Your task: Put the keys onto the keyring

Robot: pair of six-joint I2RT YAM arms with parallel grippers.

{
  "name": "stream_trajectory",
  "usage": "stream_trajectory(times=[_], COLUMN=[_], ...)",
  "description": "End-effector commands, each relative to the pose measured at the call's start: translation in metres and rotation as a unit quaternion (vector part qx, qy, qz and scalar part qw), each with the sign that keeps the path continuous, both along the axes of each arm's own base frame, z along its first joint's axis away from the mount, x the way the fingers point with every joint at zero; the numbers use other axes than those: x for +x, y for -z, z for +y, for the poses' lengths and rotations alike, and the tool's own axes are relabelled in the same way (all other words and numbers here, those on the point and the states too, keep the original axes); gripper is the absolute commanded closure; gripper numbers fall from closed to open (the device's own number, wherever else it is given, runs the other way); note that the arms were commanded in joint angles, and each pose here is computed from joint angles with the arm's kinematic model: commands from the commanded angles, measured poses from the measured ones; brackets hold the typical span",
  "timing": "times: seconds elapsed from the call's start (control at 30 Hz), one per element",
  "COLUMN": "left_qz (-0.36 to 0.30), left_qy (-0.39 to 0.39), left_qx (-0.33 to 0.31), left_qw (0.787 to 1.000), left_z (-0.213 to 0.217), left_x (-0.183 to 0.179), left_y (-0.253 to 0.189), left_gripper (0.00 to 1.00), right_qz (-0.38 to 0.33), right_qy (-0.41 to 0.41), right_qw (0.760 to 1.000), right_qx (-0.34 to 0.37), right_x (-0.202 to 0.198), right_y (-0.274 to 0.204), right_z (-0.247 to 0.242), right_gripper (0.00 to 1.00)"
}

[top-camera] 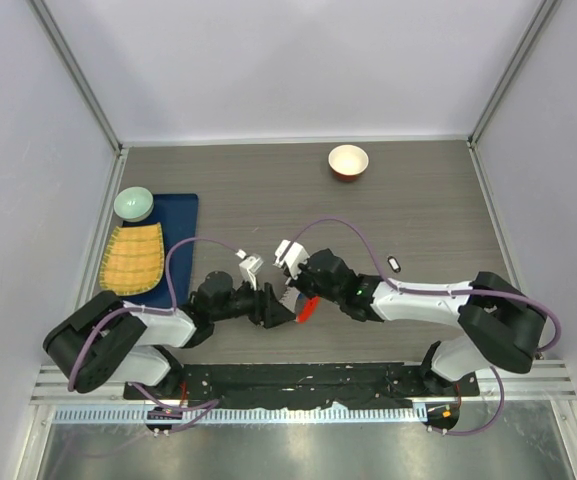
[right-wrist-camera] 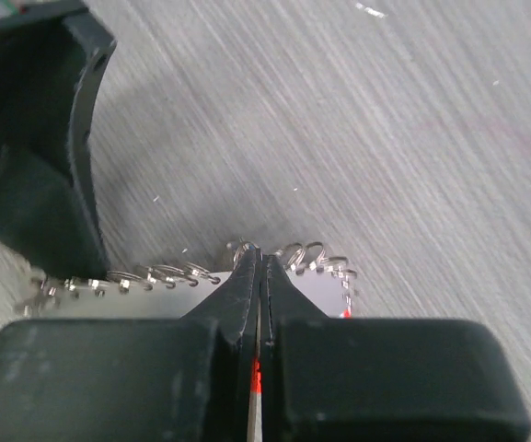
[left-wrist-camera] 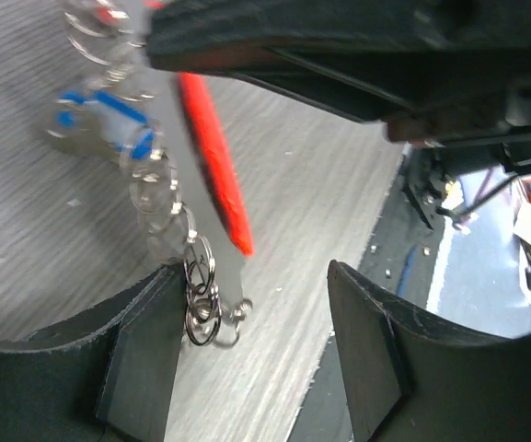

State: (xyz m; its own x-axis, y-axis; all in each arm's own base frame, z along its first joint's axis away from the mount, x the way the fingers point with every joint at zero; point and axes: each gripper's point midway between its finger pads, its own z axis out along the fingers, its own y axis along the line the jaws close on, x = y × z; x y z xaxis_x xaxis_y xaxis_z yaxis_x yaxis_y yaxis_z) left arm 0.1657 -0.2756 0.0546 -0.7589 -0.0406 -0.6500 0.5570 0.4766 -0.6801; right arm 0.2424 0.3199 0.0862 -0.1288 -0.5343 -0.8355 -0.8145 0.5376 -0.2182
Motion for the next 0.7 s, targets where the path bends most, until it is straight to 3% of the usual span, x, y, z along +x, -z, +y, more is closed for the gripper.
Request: stream_trajectory(times=[0.0, 0.13, 0.3, 0.5, 0.67], left_qz=[-0.087, -0.126, -0.191, -0.325, -0.373], left_qy=[0.054, 0.063, 0.013, -0.040, -0.054], left_qx=[-0.070, -0.077, -0.049, 0.011, -0.016], left_qw=[0.992, 0.987, 0.980, 0.945, 0.926], left_z=[-0.026, -0.029, -0.010, 0.020, 0.022], left_x=[-0.010, -0.016, -0.002, 0.021, 0.025], left_y=[-0.050, -0.061, -0.065, -0.098, -0.124], left_gripper=[0.35, 0.35, 0.34, 0.32, 0.34], right_qz=[-0.096, -0.118, -0.154, -0.188, -0.205], right_qy=[0.018, 0.012, -0.001, -0.009, -0.031], right_qw=[0.991, 0.987, 0.977, 0.963, 0.950], right_qx=[0.090, 0.105, 0.149, 0.192, 0.234], right_x=[0.020, 0.016, 0.008, -0.001, -0.016], right_y=[-0.063, -0.068, -0.093, -0.119, -0.144], right_z=[0.008, 0.001, -0.007, -0.018, -0.023], right_gripper=[0.99, 0.99, 0.99, 0.99, 0.99])
